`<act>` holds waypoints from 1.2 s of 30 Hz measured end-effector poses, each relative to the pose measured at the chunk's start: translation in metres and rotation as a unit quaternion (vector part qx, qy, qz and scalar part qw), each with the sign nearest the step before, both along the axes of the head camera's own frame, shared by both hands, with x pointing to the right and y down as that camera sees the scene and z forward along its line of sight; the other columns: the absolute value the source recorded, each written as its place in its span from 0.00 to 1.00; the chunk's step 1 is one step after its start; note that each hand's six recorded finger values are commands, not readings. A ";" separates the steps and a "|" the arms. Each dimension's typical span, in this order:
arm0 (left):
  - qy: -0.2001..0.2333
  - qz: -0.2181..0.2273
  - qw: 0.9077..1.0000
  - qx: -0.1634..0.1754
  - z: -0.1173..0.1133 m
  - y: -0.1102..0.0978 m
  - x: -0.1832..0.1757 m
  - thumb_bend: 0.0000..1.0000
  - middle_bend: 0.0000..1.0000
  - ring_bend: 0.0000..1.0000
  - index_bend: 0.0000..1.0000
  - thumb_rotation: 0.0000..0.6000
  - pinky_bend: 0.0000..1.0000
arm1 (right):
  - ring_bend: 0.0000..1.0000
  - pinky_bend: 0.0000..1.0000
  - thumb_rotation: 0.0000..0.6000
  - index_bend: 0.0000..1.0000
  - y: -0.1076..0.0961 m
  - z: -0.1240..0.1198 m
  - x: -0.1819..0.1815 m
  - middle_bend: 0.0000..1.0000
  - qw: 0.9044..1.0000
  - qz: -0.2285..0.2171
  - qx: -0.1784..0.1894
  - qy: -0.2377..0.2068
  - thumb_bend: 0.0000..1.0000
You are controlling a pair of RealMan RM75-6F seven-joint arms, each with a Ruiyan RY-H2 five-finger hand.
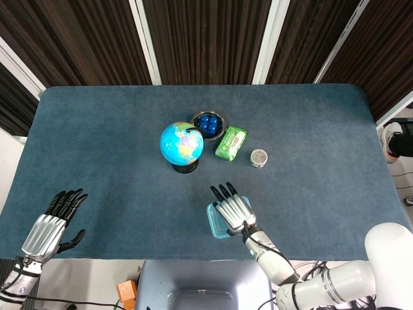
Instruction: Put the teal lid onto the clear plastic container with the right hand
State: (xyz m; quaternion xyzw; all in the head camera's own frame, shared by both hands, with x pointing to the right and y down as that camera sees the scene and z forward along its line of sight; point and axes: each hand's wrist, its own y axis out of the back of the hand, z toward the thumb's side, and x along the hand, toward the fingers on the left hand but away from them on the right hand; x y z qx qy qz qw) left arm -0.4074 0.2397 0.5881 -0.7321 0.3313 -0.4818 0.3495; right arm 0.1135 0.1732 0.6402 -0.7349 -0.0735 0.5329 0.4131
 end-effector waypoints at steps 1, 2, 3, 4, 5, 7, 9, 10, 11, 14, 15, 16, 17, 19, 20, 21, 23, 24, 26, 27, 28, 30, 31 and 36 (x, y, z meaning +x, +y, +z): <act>0.000 0.000 1.000 0.000 0.000 0.000 0.000 0.35 0.01 0.00 0.00 1.00 0.05 | 0.00 0.00 1.00 0.39 -0.002 -0.002 0.002 0.00 1.000 0.002 0.001 -0.002 0.06; -0.001 0.000 1.000 0.000 0.000 0.000 0.000 0.35 0.01 0.00 0.00 1.00 0.05 | 0.00 0.00 1.00 0.38 -0.003 -0.003 0.004 0.00 1.000 0.003 0.002 -0.002 0.06; -0.001 0.000 1.000 0.000 0.000 0.000 0.000 0.35 0.01 0.00 0.00 1.00 0.05 | 0.00 0.00 1.00 0.38 -0.004 -0.005 0.006 0.00 1.000 0.004 0.003 -0.003 0.06; -0.001 0.000 1.000 0.000 0.000 0.000 0.000 0.35 0.01 0.00 0.00 1.00 0.05 | 0.00 0.00 1.00 0.38 -0.005 -0.006 0.009 0.00 1.000 0.005 0.005 -0.004 0.06; -0.001 0.000 1.000 0.000 0.000 0.000 0.000 0.35 0.01 0.00 0.00 1.00 0.05 | 0.00 0.00 1.00 0.38 -0.006 -0.008 0.011 0.00 1.000 0.005 0.006 -0.005 0.06; -0.002 0.000 1.000 0.000 0.000 0.000 0.000 0.35 0.01 0.00 0.00 1.00 0.05 | 0.00 0.00 1.00 0.37 -0.007 -0.011 0.016 0.00 1.000 0.007 0.008 -0.009 0.06; -0.002 0.000 1.000 0.001 0.000 0.000 0.000 0.35 0.01 0.00 0.00 1.00 0.05 | 0.00 0.00 1.00 0.35 -0.008 -0.014 0.020 0.00 1.000 0.007 0.010 -0.014 0.07; -0.002 -0.001 1.000 0.002 -0.001 0.000 0.000 0.35 0.01 0.00 0.00 1.00 0.05 | 0.00 0.00 1.00 0.33 -0.008 -0.016 0.023 0.00 1.000 0.008 0.012 -0.018 0.07; -0.002 -0.001 1.000 0.003 -0.001 0.000 0.000 0.35 0.01 0.00 0.00 1.00 0.05 | 0.00 0.00 1.00 0.28 -0.008 -0.018 0.025 0.00 1.000 0.008 0.014 -0.022 0.08; 0.000 0.000 1.000 0.007 -0.003 0.000 0.000 0.35 0.01 0.00 0.00 1.00 0.05 | 0.00 0.00 1.00 0.18 -0.007 -0.025 0.035 0.00 0.999 0.013 0.027 -0.039 0.08; 0.000 0.000 1.000 0.009 -0.003 0.000 0.000 0.35 0.01 0.00 0.00 1.00 0.05 | 0.00 0.00 1.00 0.15 -0.006 -0.027 0.039 0.00 0.998 0.014 0.033 -0.045 0.08; 0.000 0.000 1.000 0.010 -0.004 0.000 0.000 0.35 0.01 0.00 0.00 1.00 0.05 | 0.00 0.00 1.00 0.13 -0.006 -0.031 0.047 0.00 0.997 0.018 0.044 -0.053 0.08; 0.001 0.000 1.000 0.012 -0.005 0.001 0.000 0.35 0.01 0.01 0.00 1.00 0.05 | 0.00 0.00 1.00 0.11 -0.005 -0.034 0.053 0.00 0.997 0.021 0.054 -0.059 0.08; 0.002 0.000 1.000 0.014 -0.006 0.001 0.000 0.35 0.01 0.00 0.00 1.00 0.05 | 0.00 0.00 1.00 0.08 -0.001 -0.043 0.072 0.00 0.994 0.030 0.082 -0.073 0.08; 0.003 -0.001 1.000 0.016 -0.007 0.001 -0.001 0.35 0.01 0.00 0.00 1.00 0.05 | 0.00 0.00 1.00 0.07 0.001 -0.046 0.083 0.00 0.992 0.037 0.096 -0.078 0.08; 0.003 -0.001 1.000 0.018 -0.008 0.001 -0.001 0.35 0.01 0.00 0.00 1.00 0.05 | 0.00 0.00 1.00 0.06 0.004 -0.051 0.095 0.00 0.989 0.045 0.111 -0.082 0.08; 0.005 -0.001 1.000 0.023 -0.011 0.001 -0.001 0.35 0.01 0.00 0.00 1.00 0.05 | 0.00 0.00 1.00 0.04 0.013 -0.061 0.130 0.00 0.983 0.072 0.148 -0.087 0.08; 0.005 -0.001 1.000 0.026 -0.012 0.002 -0.001 0.35 0.01 0.01 0.00 1.00 0.05 | 0.00 0.00 1.00 0.03 0.018 -0.065 0.148 0.00 0.979 0.088 0.162 -0.084 0.08; 0.007 0.000 0.999 0.031 -0.015 0.003 -0.001 0.35 0.01 0.01 0.00 1.00 0.05 | 0.00 0.00 1.00 0.02 0.034 -0.074 0.193 0.00 0.971 0.128 0.191 -0.070 0.08; 0.006 0.001 0.999 0.033 -0.016 0.004 -0.001 0.35 0.01 0.00 0.00 1.00 0.05 | 0.00 0.00 1.00 0.01 0.042 -0.077 0.212 0.00 0.967 0.145 0.200 -0.063 0.08; 0.007 0.002 0.999 0.035 -0.017 0.004 0.000 0.35 0.01 0.00 0.00 1.00 0.05 | 0.00 0.00 1.00 0.00 0.053 -0.082 0.235 0.00 0.963 0.166 0.206 -0.052 0.08; 0.007 0.006 0.999 0.039 -0.019 0.006 0.001 0.35 0.01 0.00 0.00 1.00 0.05 | 0.00 0.00 1.00 0.00 0.066 -0.088 0.262 0.00 0.960 0.187 0.206 -0.043 0.08; 0.007 0.006 0.999 0.039 -0.019 0.007 0.001 0.35 0.01 0.00 0.00 1.00 0.05 | 0.00 0.00 1.00 0.00 0.070 -0.093 0.271 0.00 0.958 0.197 0.204 -0.045 0.08; 0.003 0.009 0.999 0.038 -0.019 0.009 0.003 0.35 0.01 0.00 0.00 1.00 0.05 | 0.00 0.00 1.00 0.00 0.077 -0.099 0.286 0.00 0.957 0.210 0.196 -0.032 0.08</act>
